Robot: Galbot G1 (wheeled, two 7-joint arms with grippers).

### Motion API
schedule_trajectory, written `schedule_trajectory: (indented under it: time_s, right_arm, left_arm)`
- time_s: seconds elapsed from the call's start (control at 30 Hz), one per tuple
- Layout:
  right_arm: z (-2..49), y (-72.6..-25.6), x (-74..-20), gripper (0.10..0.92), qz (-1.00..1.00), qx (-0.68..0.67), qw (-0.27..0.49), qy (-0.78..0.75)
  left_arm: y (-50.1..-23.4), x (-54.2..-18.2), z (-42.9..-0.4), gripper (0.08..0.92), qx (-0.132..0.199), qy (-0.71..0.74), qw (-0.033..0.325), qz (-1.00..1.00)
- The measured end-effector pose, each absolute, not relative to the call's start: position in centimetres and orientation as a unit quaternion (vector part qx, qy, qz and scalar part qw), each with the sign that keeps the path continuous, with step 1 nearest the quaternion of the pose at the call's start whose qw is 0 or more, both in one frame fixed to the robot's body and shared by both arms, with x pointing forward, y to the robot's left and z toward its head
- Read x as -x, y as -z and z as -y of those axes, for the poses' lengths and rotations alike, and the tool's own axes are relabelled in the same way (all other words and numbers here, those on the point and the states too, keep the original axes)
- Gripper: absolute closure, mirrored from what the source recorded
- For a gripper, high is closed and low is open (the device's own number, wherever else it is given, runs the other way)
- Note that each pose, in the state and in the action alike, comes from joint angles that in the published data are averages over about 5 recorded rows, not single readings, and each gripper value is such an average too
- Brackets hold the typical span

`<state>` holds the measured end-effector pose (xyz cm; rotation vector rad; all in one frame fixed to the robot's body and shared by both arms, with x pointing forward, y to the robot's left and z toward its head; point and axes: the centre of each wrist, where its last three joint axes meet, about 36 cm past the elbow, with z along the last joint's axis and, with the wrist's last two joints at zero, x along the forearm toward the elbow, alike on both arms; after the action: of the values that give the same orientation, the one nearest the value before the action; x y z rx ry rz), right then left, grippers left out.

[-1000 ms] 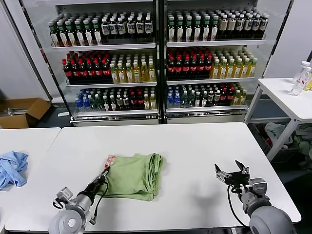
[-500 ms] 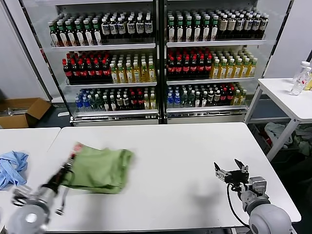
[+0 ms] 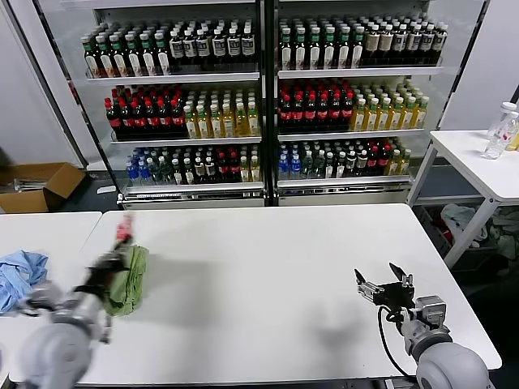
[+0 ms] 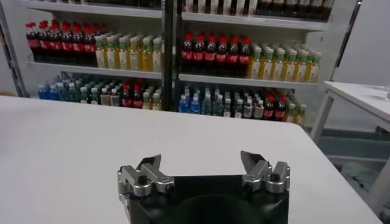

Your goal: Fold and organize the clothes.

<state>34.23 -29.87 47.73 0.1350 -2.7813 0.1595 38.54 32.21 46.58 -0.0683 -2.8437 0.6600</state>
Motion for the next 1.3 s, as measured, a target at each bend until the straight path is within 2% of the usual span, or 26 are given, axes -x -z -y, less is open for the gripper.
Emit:
schedule_trajectory:
  time_s: [0.2,0.4,0.57,0.73,0.9,1.13,1.3]
  right_arm:
    - [30.4,-48.5,-34.0,0.200,0.983,-0.045,0.169,-0.059]
    - [30.6,-48.9,-34.3,0.200,0.983,-0.047,0.167,-0.059]
    - [30.4,-49.1,-34.9,0.200,0.984,-0.050,0.164,-0.049]
    - [29.2,-48.8,-36.1,0.200,0.984,-0.064,0.166,-0.028]
    - [26.3,-48.0,-38.2,0.200,0.981,-0.089,0.171,-0.001]
    - [20.4,-45.7,-41.8,0.200,0.972,-0.121,0.198,0.036]
    - [15.9,-43.7,-43.6,0.200,0.963,-0.135,0.227,0.049]
  left_arm:
    - [-43.0,-41.7,-22.3,0.900,0.079,-0.241,0.158,0.954]
    - [-41.2,-44.1,-12.8,0.879,0.136,-0.228,0.189,0.945]
    - [-40.8,-44.4,-8.2,0.756,0.170,-0.187,0.177,0.951]
    - [-41.6,-43.5,-7.1,0.600,0.186,-0.159,0.141,0.959]
    - [-42.6,-42.1,-9.2,0.461,0.169,-0.146,0.101,0.970]
    - [-42.5,-40.3,-15.2,0.248,0.093,-0.131,0.062,0.985]
    - [-41.9,-38.4,-18.9,0.182,0.043,-0.123,0.046,0.990]
